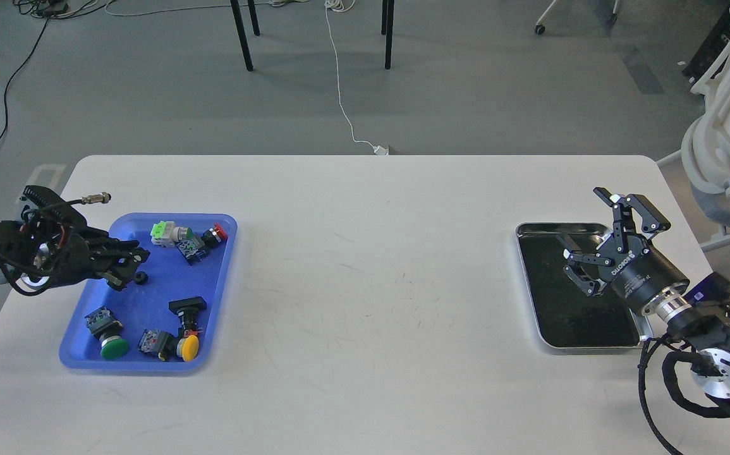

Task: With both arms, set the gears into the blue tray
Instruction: 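Carry the black part with the left gripper and release into the blue tray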

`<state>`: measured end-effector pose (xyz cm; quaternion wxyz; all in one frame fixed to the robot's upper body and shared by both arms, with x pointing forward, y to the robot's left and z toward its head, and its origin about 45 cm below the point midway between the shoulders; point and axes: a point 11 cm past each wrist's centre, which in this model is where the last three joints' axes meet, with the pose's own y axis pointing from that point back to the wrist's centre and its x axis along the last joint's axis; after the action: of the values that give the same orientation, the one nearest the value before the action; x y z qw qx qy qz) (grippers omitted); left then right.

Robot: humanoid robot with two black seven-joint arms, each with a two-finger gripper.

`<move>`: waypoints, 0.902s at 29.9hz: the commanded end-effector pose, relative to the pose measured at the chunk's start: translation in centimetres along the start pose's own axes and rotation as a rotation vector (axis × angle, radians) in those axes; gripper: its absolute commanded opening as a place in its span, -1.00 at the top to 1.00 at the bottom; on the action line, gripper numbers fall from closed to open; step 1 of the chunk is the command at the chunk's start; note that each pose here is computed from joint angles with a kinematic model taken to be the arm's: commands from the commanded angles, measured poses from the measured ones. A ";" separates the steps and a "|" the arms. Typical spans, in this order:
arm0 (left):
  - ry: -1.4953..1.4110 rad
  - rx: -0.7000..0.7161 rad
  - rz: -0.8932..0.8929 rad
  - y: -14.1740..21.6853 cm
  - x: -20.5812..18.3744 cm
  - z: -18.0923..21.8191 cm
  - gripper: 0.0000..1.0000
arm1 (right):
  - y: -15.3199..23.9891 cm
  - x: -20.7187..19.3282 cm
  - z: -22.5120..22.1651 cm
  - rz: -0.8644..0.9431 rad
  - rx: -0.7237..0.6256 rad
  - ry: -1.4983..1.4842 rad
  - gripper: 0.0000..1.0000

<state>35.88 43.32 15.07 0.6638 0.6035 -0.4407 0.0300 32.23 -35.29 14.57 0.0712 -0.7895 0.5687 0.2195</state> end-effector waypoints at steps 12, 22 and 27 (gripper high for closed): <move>0.080 0.062 -0.008 -1.1 -0.9 -1.4 0.73 | 0.2 0.1 0.3 0.003 -0.007 -0.005 -0.91; 0.059 0.073 0.018 -1.3 -0.8 -1.6 -0.34 | 0.4 0.1 0.5 0.005 -0.009 -0.004 -0.91; 0.052 0.078 0.018 -1.1 -1.0 -1.8 -0.44 | 0.4 0.1 0.5 0.006 -0.009 -0.004 -0.91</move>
<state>36.92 44.78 13.67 0.6528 0.6224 -0.4264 0.0686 31.76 -35.37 14.14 0.0680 -0.7877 0.5699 0.2240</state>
